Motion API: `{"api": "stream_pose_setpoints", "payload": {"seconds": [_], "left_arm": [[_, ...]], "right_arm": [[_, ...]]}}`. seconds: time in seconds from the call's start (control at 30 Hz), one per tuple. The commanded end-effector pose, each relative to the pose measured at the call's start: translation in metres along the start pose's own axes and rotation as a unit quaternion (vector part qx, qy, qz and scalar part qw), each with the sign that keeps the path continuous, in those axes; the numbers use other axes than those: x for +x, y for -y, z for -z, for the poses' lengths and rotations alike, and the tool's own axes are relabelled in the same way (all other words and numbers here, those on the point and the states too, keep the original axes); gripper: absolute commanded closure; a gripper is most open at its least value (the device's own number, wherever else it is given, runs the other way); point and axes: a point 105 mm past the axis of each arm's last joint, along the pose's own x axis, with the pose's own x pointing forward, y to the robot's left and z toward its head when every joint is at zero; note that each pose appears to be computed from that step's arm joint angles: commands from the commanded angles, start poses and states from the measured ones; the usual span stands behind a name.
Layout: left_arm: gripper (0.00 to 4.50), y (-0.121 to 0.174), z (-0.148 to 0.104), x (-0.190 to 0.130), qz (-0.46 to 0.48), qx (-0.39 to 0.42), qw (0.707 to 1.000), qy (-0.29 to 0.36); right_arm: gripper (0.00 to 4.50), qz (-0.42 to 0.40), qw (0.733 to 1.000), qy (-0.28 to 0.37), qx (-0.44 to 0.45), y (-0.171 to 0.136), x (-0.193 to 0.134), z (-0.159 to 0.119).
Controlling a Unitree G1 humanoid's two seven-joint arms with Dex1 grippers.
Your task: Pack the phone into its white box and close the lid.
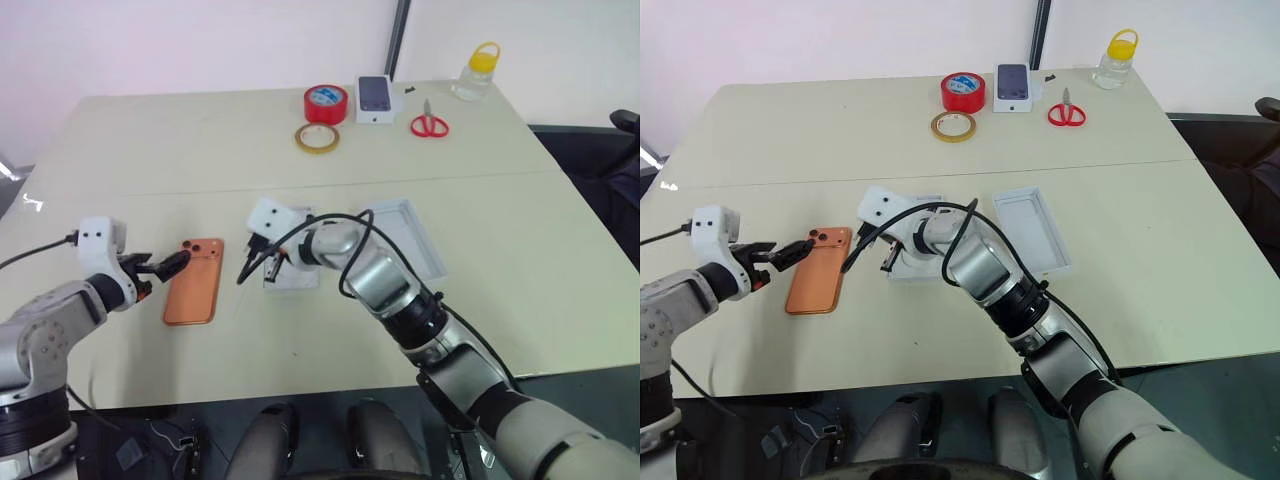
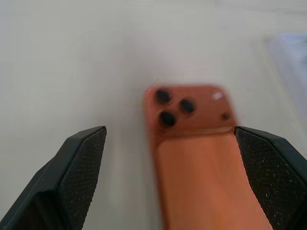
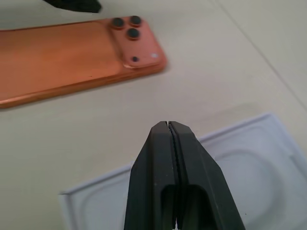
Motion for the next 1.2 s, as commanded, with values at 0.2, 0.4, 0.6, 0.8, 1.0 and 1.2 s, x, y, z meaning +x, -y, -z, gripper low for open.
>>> {"api": "stream_pose_setpoints", "payload": {"seconds": [0.2, 0.4, 0.6, 0.8, 1.0, 1.2], "left_arm": [[0.0, -0.002, 0.012, -0.007, -0.001, -0.047, 0.997, -0.069], [0.0, 0.026, 0.027, -0.005, 0.059, -0.041, 0.991, -0.109], [0.0, 0.052, 0.035, -0.001, 0.114, -0.051, 0.985, -0.118], [0.0, 0.078, 0.041, 0.004, 0.163, -0.066, 0.976, -0.129], [0.0, 0.099, 0.038, 0.009, 0.213, -0.102, 0.964, -0.118], [0.0, 0.096, 0.032, 0.01, 0.216, -0.127, 0.962, -0.104]], "right_arm": [[4.47, -0.069, 0.997, -0.013, -0.045, -0.035, 0.022, -0.02], [4.47, -0.081, 0.993, -0.034, -0.077, -0.042, 0.03, -0.015], [4.47, -0.062, 0.991, -0.061, -0.098, -0.032, 0.03, 0.0], [4.47, -0.054, 0.991, -0.07, -0.098, -0.027, 0.027, 0.008], [4.47, -0.047, 0.992, -0.075, -0.093, -0.022, 0.024, 0.015], [4.47, -0.045, 0.992, -0.077, -0.091, -0.023, 0.023, 0.018]]}}
